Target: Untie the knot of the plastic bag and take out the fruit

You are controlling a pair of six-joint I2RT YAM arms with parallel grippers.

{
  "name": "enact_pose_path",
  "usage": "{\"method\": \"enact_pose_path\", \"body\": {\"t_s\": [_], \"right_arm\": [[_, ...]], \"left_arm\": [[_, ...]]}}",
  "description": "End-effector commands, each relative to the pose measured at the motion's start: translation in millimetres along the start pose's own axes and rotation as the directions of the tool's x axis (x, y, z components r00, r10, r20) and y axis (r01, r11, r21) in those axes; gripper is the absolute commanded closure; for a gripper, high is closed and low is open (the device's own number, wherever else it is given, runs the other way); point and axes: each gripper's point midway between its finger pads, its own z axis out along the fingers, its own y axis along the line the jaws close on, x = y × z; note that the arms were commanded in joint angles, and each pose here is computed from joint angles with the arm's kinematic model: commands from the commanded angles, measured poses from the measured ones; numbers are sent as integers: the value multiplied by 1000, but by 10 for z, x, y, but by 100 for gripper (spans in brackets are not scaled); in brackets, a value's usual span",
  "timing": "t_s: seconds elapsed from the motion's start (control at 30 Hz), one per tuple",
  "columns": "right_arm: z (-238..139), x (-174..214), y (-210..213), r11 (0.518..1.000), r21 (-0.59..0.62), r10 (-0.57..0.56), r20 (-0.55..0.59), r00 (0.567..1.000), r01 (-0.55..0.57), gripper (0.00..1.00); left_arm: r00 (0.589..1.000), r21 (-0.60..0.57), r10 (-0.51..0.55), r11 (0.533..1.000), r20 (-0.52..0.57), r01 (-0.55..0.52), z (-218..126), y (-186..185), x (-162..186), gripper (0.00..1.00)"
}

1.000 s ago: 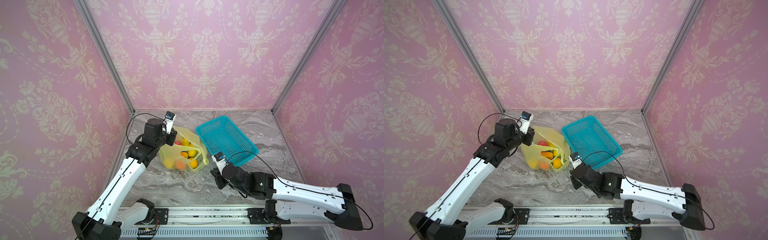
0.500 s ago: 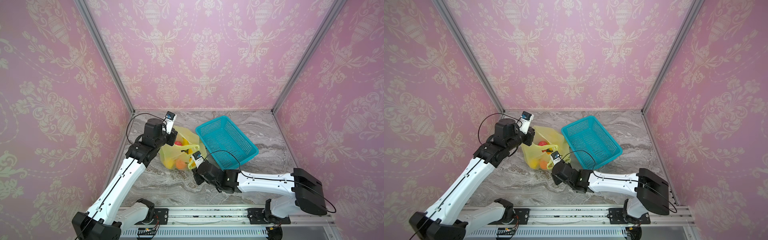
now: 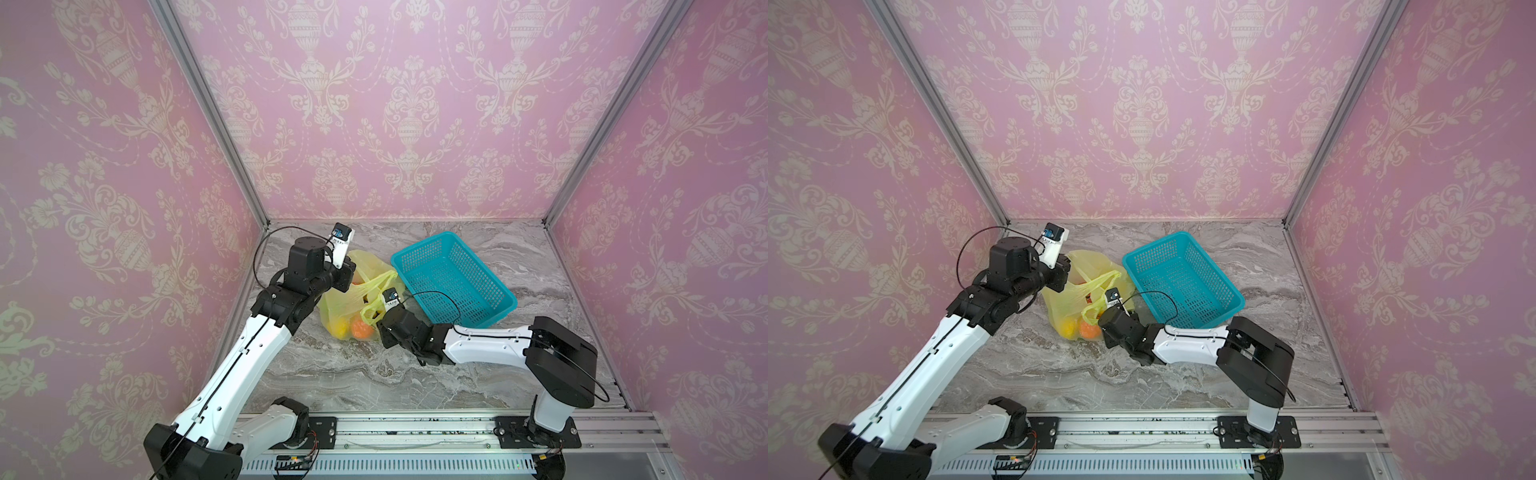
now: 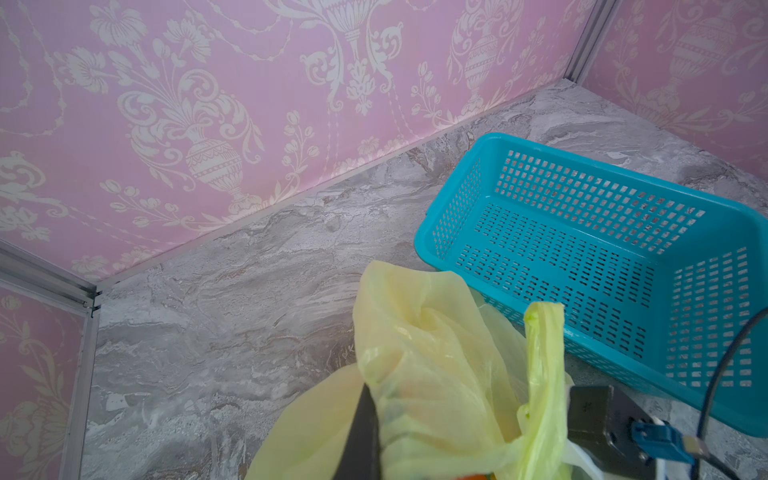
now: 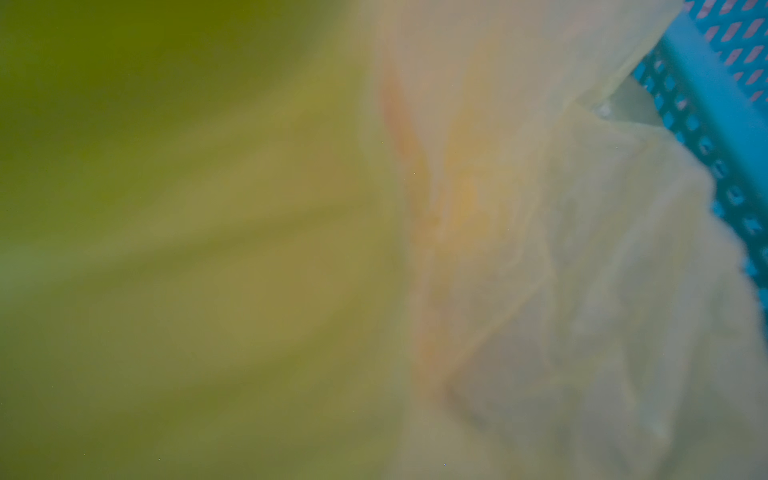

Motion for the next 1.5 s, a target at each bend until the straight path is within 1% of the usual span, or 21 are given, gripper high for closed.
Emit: {"method": "enact_pose_path", "body": {"t_s": [0.0,0.07,0.17,0.27,0.37,0.5,0.6,0.63,0.73,0.83,0.93,1.07,1.23,1.37,1.4,1.47], "right_arm": [[54,1,-33,999,48,-7,-18,1000,8,33],[116,72,-102,995,98,-23,-47,999,28,25],[224,140,-142,989,139,-41,-77,996,52,21],[345,121,-102,987,148,-46,-93,995,60,20],[445,189,-122,985,163,-42,-122,992,62,21],[476,232,-130,989,142,-17,-129,992,36,31],[422,183,-139,990,134,-16,-111,994,31,38],[401,158,-145,991,134,-15,-106,994,30,38],[331,74,-128,993,115,-26,-79,997,35,37],[267,-67,-122,993,116,-30,-38,999,34,29],[281,-148,-149,992,124,-25,-18,1000,27,27],[401,-210,-209,986,167,-18,-8,1000,19,26],[683,-122,-226,982,189,-16,-38,999,23,24],[852,-47,-170,983,180,-23,-69,997,35,27],[877,-32,-161,983,179,-25,-75,997,38,30],[891,-17,-161,983,181,-27,-85,996,42,40]], "left_arm": [[999,22,-15,1000,40,14,-26,-29,-74,100],[999,21,-16,1000,40,15,-29,-27,-76,100],[999,20,-16,1000,42,15,-31,-25,-77,100],[999,23,-16,1000,42,15,-27,-30,-76,100],[999,23,-15,1000,40,14,-26,-30,-73,100],[999,25,-15,1000,42,14,-26,-34,-76,100],[999,27,-15,1000,46,13,-34,-37,-88,100],[999,27,-14,1000,45,13,-33,-39,-87,100],[999,26,-15,1000,44,14,-29,-35,-82,100],[999,29,-15,999,40,14,-14,-39,-73,100],[999,29,-15,999,37,14,-9,-41,-71,100],[999,30,-15,999,40,14,-8,-40,-75,100],[999,46,-17,999,40,15,-6,-68,-77,100],[999,57,-17,998,45,15,-11,-87,-90,100],[999,59,-17,998,43,14,-7,-89,-84,100],[999,60,-18,998,46,15,-9,-91,-94,100]]}}
